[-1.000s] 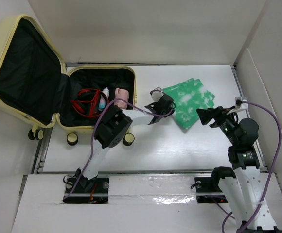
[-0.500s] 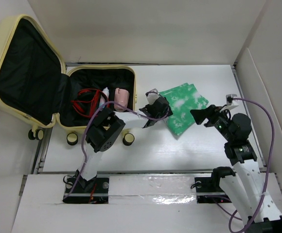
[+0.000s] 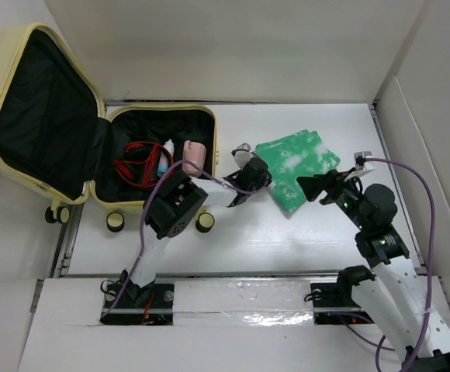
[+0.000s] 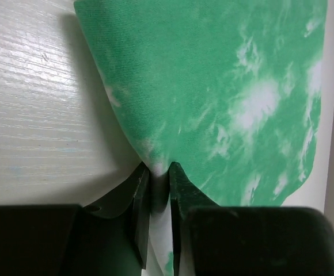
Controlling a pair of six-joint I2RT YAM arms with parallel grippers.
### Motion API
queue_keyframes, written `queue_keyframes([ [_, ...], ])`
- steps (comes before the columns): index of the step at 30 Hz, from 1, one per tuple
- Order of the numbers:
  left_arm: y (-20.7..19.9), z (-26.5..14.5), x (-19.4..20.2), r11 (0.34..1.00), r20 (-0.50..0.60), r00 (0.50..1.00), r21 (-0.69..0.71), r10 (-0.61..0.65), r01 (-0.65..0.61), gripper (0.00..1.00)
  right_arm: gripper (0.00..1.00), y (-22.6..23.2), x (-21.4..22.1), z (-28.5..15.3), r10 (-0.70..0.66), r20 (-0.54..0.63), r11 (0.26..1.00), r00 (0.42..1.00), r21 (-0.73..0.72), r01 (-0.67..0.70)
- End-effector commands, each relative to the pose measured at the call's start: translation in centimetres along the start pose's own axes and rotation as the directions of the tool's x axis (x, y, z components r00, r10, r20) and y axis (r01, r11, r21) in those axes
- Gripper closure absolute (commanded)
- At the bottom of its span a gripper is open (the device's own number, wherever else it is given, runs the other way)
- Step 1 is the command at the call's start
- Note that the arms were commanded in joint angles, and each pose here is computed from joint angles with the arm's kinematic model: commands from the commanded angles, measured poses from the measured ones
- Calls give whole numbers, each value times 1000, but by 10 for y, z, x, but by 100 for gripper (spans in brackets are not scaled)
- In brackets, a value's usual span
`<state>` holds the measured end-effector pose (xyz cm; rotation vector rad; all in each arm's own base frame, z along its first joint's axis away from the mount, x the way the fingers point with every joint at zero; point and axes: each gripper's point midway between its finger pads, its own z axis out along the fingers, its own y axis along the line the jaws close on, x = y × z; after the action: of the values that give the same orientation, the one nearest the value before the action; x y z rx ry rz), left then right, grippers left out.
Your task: Pack the luggage
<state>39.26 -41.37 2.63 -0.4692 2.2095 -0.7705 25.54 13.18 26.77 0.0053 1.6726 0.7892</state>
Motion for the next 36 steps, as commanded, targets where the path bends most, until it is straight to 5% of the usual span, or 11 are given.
queue_keyframes([
  [1,62,-12,38,986,-123,988,-121,98,-113,100,23,12,-17,-3,-19,72,999,997,-33,21],
  [9,-11,-97,-43,965,60,967,77,248,-253,100,23,14,-26,-1,-34,112,998,993,-39,39],
  [21,-94,-156,-162,867,185,877,159,444,-473,100,23,15,-42,12,-48,146,998,988,-34,54],
  [25,-75,-180,-220,879,245,866,95,435,-468,100,23,12,-46,12,-65,154,998,986,-8,68],
  [29,6,-203,-307,935,341,873,-55,348,-351,100,22,12,-44,14,-69,149,997,986,-17,72],
  [36,130,-223,-365,963,364,897,-193,249,-189,100,22,7,-29,18,-66,123,997,990,-29,70],
])
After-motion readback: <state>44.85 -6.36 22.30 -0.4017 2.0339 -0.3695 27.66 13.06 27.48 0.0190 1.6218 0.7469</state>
